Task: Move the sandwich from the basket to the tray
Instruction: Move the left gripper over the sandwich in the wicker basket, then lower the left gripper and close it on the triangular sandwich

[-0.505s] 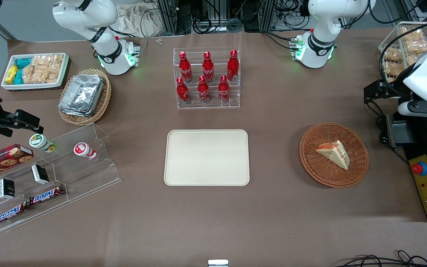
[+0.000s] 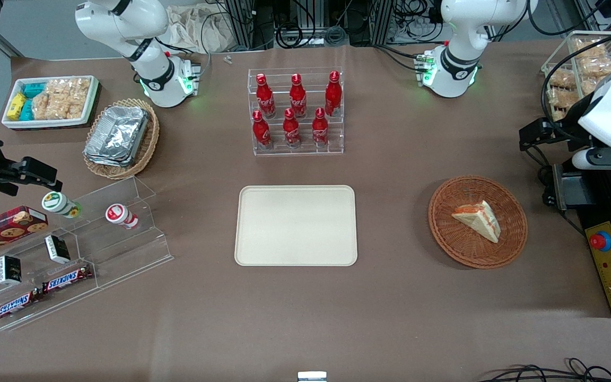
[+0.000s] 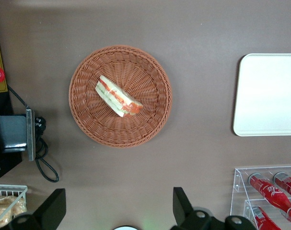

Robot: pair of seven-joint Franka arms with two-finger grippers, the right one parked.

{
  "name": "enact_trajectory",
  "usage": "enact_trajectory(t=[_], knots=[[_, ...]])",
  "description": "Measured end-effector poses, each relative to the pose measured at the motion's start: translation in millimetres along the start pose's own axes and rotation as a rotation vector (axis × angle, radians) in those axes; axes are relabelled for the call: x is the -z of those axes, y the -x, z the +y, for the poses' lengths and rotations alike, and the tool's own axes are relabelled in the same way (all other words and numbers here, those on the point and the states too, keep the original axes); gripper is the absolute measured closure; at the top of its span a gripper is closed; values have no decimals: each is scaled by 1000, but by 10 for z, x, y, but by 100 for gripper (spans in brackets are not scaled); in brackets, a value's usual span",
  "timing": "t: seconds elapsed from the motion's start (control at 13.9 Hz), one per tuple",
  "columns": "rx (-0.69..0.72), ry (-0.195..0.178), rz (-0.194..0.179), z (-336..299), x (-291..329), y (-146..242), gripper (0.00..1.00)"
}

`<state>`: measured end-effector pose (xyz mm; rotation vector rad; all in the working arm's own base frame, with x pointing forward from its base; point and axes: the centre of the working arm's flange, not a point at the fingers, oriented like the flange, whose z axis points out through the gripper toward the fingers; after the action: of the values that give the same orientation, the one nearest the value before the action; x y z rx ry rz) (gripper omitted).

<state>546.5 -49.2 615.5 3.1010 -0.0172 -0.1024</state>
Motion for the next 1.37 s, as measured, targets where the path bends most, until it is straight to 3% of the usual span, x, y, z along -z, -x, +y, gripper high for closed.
enact_trajectory(t=[0.22, 0.43, 0.65, 0.94, 1.37], knots=[[85, -3, -41, -37, -271, -94, 0], [292, -11, -75, -55, -651, -272, 0], [414, -16, -81, -81, -1208, -394, 0], [582, -13, -51, -182, -1901, -407, 0], [724, -19, -65, -279, -2719, -549, 0]])
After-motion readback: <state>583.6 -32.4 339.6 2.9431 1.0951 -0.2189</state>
